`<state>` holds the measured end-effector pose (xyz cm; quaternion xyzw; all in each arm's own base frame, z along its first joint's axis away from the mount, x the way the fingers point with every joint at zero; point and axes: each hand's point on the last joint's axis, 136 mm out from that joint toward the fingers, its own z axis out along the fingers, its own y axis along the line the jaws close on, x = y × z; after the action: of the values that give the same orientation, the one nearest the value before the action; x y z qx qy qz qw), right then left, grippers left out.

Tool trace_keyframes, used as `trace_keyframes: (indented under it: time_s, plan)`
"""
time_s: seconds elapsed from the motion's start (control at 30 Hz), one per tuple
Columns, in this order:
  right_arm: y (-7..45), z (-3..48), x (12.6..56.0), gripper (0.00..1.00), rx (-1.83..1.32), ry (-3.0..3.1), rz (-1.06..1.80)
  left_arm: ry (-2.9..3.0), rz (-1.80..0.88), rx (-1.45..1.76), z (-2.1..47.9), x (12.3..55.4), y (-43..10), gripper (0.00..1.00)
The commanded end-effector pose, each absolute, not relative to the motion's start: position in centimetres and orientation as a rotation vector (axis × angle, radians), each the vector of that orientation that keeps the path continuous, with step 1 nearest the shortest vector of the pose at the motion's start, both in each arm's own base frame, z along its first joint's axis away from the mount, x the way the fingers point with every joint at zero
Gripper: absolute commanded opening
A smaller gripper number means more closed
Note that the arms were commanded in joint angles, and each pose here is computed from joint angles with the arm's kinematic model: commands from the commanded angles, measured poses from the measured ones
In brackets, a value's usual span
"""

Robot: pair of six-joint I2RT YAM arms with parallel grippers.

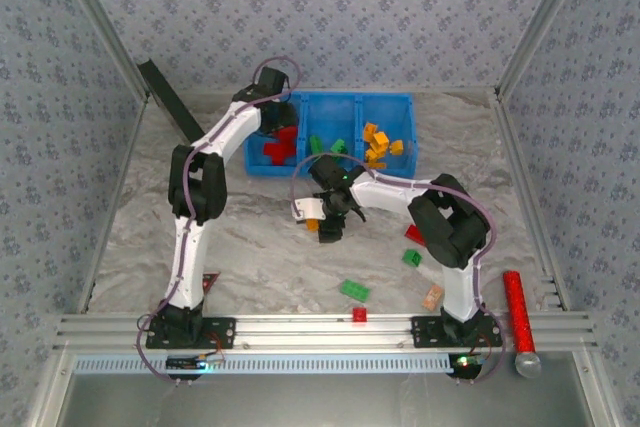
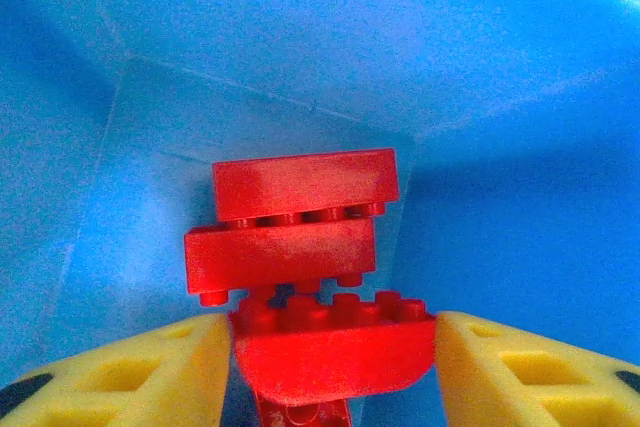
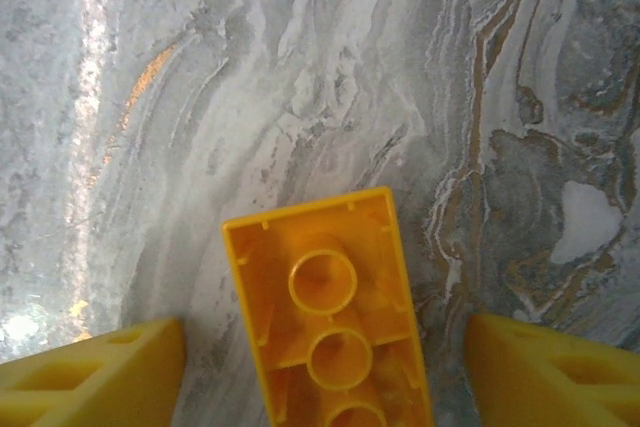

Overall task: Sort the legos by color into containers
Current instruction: Place the lego in the container, then pick up the lego from the center of the table.

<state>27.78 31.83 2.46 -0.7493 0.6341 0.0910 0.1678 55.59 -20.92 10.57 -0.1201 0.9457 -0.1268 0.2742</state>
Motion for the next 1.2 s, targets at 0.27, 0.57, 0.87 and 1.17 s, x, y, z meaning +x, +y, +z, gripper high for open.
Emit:
trace_keyframes:
  time_s: [0.27, 0.57, 0.87, 1.17]
  plan:
    - [32.2, 1.5, 28.3, 0.31, -2.147, 1.794, 0.17, 2.385, -0.463, -0.191, 21.7, 53.8, -21.1, 0.59]
    - [31.1, 5.7, 30.3, 0.2, -1.968, 1.791, 0.16, 2.313, -0.368, -0.128, 27.6, 46.7, -17.1, 0.61]
    - [24.7, 16.3, 37.0, 0.18, -1.427, 1.9, 0.102, 2.444, -0.413, -0.065, 26.4, 35.5, -15.3, 0.62]
    - [17.7, 19.5, 45.0, 0.19, -1.074, 1.99, -0.111, 2.628, -0.589, -0.055, 22.0, 26.1, -17.5, 0.64]
